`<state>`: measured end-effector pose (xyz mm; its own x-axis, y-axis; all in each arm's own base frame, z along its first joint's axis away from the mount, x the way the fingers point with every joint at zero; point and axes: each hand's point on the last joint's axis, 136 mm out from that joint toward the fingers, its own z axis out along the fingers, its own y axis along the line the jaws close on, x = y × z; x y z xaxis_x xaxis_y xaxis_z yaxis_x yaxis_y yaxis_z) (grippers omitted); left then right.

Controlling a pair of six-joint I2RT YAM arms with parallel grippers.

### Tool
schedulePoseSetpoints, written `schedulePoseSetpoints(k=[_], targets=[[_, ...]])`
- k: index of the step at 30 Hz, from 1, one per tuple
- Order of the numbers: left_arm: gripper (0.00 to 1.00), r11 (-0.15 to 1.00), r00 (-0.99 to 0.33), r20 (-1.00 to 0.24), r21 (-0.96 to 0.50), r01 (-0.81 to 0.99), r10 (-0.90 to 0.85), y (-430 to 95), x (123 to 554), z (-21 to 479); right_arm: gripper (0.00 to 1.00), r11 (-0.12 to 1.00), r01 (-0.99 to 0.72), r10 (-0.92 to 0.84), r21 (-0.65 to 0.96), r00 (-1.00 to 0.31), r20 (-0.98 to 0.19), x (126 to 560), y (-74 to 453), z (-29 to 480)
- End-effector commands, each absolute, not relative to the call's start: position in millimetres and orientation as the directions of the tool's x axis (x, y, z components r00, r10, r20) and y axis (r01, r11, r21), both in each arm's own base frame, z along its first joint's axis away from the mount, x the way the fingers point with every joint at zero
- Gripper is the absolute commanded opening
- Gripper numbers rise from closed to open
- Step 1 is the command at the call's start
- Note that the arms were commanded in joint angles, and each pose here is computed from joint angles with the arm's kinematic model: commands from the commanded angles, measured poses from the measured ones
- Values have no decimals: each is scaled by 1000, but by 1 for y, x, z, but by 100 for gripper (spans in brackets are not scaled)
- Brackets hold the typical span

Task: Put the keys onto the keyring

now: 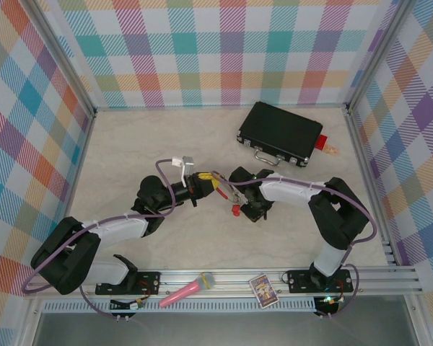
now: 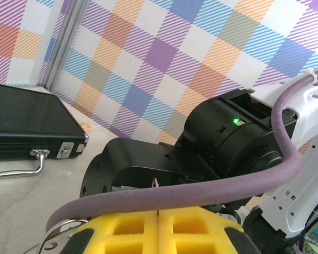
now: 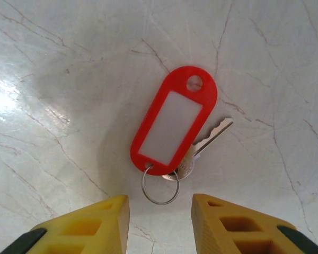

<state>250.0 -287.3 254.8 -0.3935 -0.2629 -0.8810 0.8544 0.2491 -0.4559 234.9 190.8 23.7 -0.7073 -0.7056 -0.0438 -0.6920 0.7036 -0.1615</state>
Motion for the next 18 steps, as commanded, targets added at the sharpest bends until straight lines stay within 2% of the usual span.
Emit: schedulePoseSetpoints(k=[1, 10, 12, 16, 18], targets=[[0, 217, -328, -896, -399, 891, -300, -285, 247, 272, 35, 674, -714, -730, -190, -683, -26, 240, 193, 21], [0, 217, -333, -895, -402, 890, -296, -286, 247, 270, 18, 675, -711, -729, -196, -683, -35, 243, 195, 23], [0, 217, -336, -894, -406, 888, -296, -286, 247, 270, 10, 675, -710, -729, -201, -683, -36, 243, 194, 24], [0, 209, -342, -891, -410, 888, -297, -287, 247, 269, 1, 686, -701, -721, -193, -690, -58, 243, 196, 29], [0, 209, -343, -892, -411, 887, -296, -287, 248, 269, 0, 695, -694, -715, -188, -695, -78, 243, 197, 34]])
